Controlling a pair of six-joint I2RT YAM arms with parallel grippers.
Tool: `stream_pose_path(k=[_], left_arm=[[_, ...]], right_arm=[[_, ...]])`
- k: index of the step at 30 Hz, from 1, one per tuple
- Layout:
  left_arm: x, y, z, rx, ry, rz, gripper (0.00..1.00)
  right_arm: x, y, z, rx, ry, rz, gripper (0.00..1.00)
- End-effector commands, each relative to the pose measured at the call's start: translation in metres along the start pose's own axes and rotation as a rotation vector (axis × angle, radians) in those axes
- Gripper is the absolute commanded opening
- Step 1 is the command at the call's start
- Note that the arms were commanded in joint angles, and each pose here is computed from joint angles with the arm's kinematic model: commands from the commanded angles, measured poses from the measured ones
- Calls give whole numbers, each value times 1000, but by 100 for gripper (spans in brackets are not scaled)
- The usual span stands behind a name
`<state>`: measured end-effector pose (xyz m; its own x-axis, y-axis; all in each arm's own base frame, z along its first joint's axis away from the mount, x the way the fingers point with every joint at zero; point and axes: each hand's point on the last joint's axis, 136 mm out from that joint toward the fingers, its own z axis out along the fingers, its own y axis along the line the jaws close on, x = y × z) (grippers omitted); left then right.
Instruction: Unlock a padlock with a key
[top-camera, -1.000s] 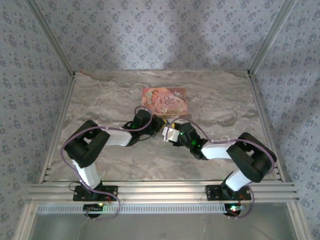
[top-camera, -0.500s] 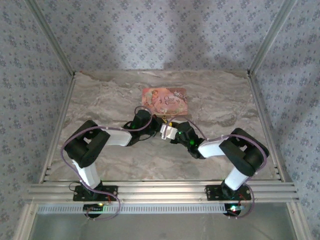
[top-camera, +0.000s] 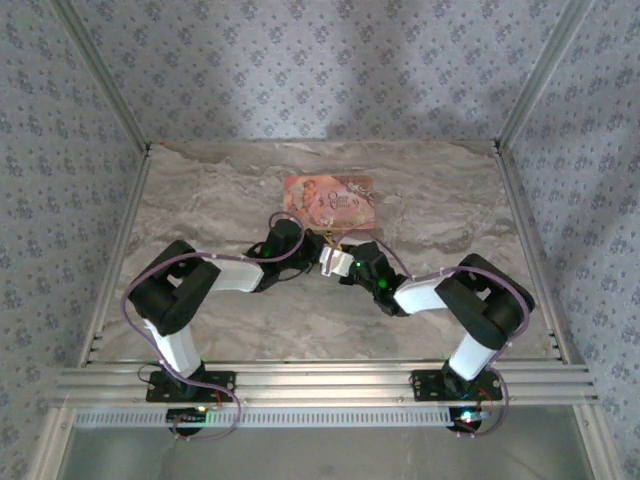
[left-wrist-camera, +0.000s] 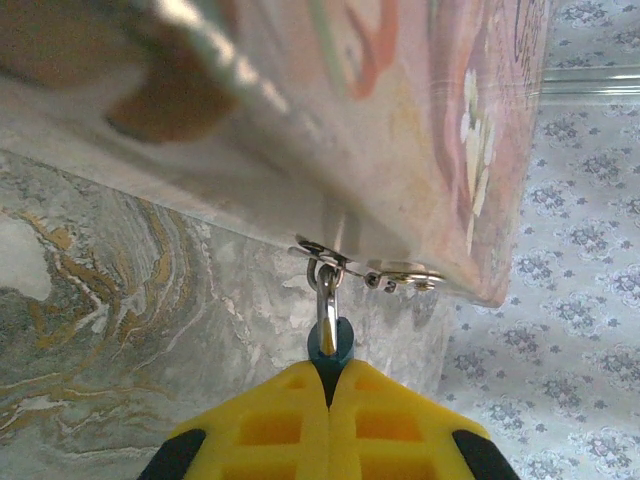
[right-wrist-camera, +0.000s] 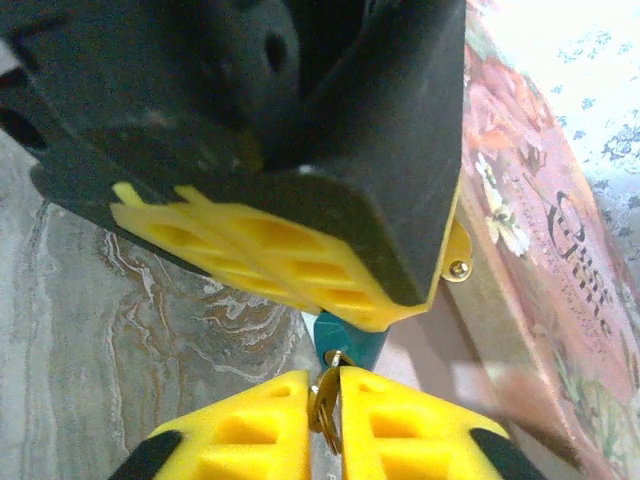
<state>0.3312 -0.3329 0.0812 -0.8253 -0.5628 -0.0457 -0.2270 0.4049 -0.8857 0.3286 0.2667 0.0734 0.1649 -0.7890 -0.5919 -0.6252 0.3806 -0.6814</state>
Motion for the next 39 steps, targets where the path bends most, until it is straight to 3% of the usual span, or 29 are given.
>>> stream_pose_path(k=[1,6,25,39], left_arm=[[23,26,-1,-86,101,-97,3],[23,26,-1,-84,101,-99,3],[24,29,-2,-89,99,-102,3],[25,36,-2,-104,101,-104,3]], right_arm=[[-8,-22,7,79,-11,26,8],[-10,-26,5,93,-15,52,0],[-25,-35,4,82,-66,417,0],[-17,-30,4,-72,-140,753,0]])
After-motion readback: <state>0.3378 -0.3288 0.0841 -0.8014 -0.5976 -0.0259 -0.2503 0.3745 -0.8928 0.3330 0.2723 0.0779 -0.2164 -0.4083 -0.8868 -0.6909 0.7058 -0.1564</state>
